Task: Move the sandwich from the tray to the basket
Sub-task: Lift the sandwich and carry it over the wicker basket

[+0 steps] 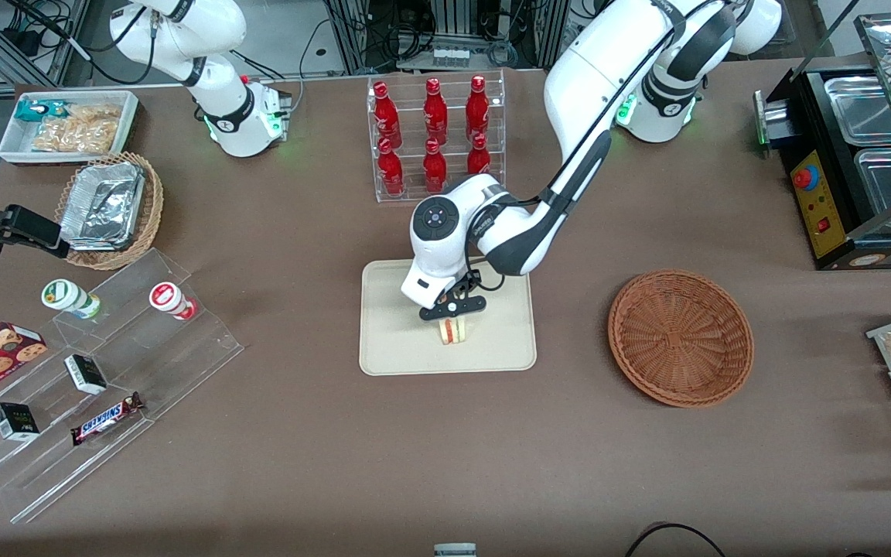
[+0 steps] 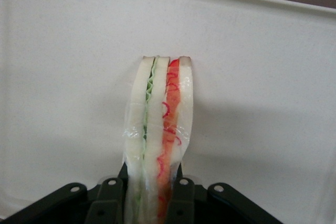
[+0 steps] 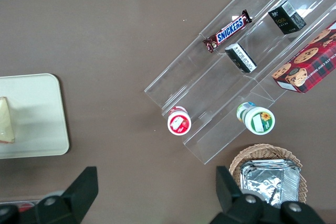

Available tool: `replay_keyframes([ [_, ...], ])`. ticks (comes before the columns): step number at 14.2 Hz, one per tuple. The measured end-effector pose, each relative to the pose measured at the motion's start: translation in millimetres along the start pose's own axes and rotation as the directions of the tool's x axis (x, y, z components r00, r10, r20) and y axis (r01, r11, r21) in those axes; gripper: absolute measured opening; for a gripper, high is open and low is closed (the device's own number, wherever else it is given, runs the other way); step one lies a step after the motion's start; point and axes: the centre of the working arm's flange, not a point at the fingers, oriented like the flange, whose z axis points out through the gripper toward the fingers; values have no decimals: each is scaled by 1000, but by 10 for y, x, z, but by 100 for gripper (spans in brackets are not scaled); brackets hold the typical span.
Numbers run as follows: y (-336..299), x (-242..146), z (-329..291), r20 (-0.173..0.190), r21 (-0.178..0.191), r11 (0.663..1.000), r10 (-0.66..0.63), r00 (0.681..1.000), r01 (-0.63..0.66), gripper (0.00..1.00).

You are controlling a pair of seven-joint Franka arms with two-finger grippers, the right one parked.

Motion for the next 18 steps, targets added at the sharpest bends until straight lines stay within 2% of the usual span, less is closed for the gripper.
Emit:
replay_keyframes([
  [2, -13, 22, 2, -2, 2, 1000, -12, 1000, 12, 18],
  [6, -176, 343, -60, -43, 12, 996, -90, 995, 91, 15],
  [10, -641, 875, -514, -85, 85, 977, -188, 979, 195, 15],
  [14, -1595, 1471, -1157, -51, 179, 942, -280, 959, 284, 15],
  [18, -2891, 1883, -1326, 22, 219, 948, -240, 971, 230, 15],
])
